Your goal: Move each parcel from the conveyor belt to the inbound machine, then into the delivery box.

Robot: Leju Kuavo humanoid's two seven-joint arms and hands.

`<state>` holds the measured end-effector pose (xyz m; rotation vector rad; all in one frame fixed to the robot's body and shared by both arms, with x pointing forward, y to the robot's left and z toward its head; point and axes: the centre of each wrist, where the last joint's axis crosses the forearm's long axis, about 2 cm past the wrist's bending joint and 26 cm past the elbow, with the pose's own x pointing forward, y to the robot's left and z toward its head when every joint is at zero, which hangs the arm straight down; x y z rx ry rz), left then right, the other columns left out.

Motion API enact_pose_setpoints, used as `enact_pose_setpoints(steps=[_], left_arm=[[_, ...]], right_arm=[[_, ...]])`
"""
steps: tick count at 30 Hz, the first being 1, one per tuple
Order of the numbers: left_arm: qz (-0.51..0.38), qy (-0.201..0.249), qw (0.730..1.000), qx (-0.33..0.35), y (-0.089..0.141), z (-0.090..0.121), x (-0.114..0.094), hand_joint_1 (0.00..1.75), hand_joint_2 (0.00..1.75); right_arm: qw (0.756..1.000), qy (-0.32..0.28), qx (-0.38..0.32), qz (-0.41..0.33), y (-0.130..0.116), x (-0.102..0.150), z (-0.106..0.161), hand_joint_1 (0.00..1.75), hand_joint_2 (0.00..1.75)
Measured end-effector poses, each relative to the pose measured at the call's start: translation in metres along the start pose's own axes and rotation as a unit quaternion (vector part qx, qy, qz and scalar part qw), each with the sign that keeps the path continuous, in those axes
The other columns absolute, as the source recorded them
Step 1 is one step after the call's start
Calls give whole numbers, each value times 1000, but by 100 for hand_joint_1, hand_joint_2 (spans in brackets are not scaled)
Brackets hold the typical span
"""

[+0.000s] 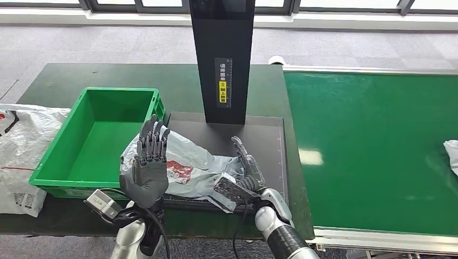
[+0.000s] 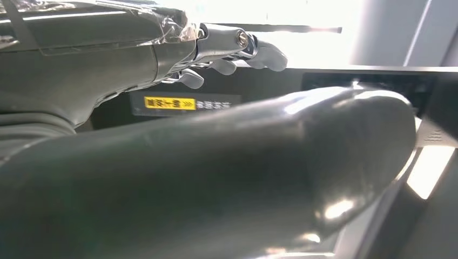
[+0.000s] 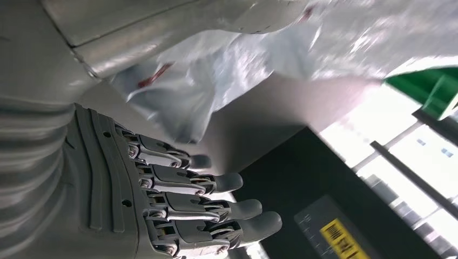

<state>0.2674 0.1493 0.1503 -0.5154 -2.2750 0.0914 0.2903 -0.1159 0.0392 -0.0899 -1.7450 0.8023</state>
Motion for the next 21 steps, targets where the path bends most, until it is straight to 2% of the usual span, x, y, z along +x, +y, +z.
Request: enact_pose_setpoints(steps=[5,8,10,11,13,15,17,21], left_arm=[[-2,1,1000,1,0,1,0,0,0],[-11,20,1000,5,0,9,-6,0,0],[-85,41,995,13,2,14,-9,0,0],[-157,54,986,18,4,17,-9,0,0],[-322,67,944,14,7,26,-9,0,0],[-420,66,905,-11,8,36,-8,0,0],[-437,77,896,-24,8,46,-9,0,0],[-427,91,899,-17,9,52,-10,0,0]], right_arm=[[1000,1,-3,2,-1,-1,0,0,175],[1000,8,-9,10,-1,-6,9,0,175],[999,18,-28,28,-3,-8,13,0,175],[998,23,-42,39,-4,-8,17,0,175],[996,32,-65,51,-6,-10,28,0,175],[995,39,-75,54,-6,-13,43,0,175],[994,45,-77,55,-4,-15,55,0,175],[994,40,-88,60,-8,-13,61,0,175]])
